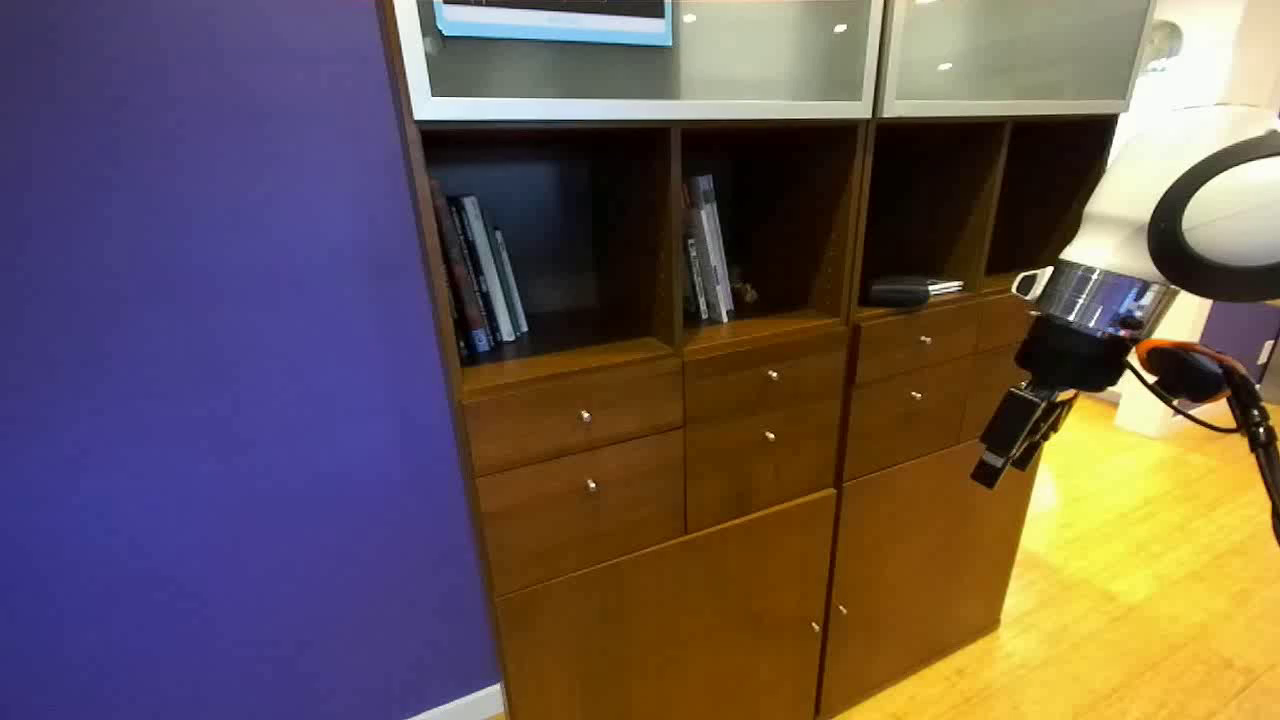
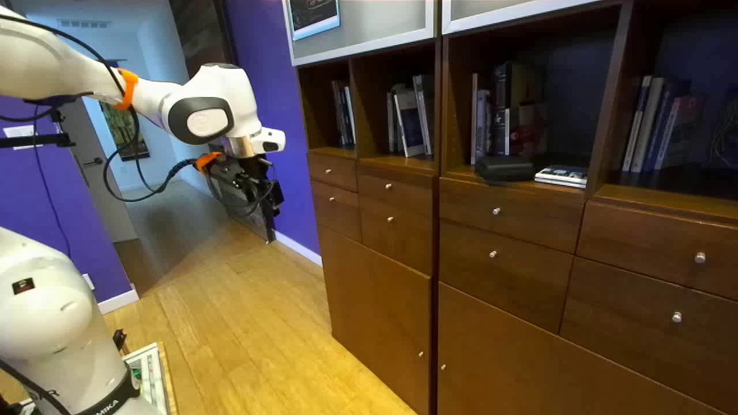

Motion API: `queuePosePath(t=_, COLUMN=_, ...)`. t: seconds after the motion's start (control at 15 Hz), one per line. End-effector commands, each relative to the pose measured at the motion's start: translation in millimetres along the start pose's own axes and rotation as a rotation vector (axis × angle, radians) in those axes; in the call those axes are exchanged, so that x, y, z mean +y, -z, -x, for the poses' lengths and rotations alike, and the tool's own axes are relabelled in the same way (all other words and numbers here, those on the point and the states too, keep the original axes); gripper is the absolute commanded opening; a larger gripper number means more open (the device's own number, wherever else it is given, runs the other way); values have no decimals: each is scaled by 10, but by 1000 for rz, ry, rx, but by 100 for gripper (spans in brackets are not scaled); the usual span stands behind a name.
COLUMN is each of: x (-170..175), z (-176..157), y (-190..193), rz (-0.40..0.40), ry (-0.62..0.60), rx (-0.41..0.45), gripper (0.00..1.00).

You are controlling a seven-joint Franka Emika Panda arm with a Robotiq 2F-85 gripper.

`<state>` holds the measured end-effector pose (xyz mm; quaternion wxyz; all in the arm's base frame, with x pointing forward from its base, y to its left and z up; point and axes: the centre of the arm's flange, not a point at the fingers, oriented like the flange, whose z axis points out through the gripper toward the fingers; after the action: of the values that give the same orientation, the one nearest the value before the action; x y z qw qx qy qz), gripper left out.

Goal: Pull the top drawer on the far left until its fully open

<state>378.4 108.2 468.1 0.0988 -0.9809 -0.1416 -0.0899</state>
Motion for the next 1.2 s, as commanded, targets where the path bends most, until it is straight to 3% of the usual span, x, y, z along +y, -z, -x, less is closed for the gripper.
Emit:
queuePosePath(t=0.0, x=0, z=0, y=0, rz=0, ry=0, rx=0, gripper=100)
queuePosePath(t=0.73, x=0, z=0, y=0, rz=0, ry=0, rx=0, gripper=100)
queuePosePath(t=1.13, x=-522, z=-924, y=257, rz=-67, ry=15, rx=-13, gripper=100)
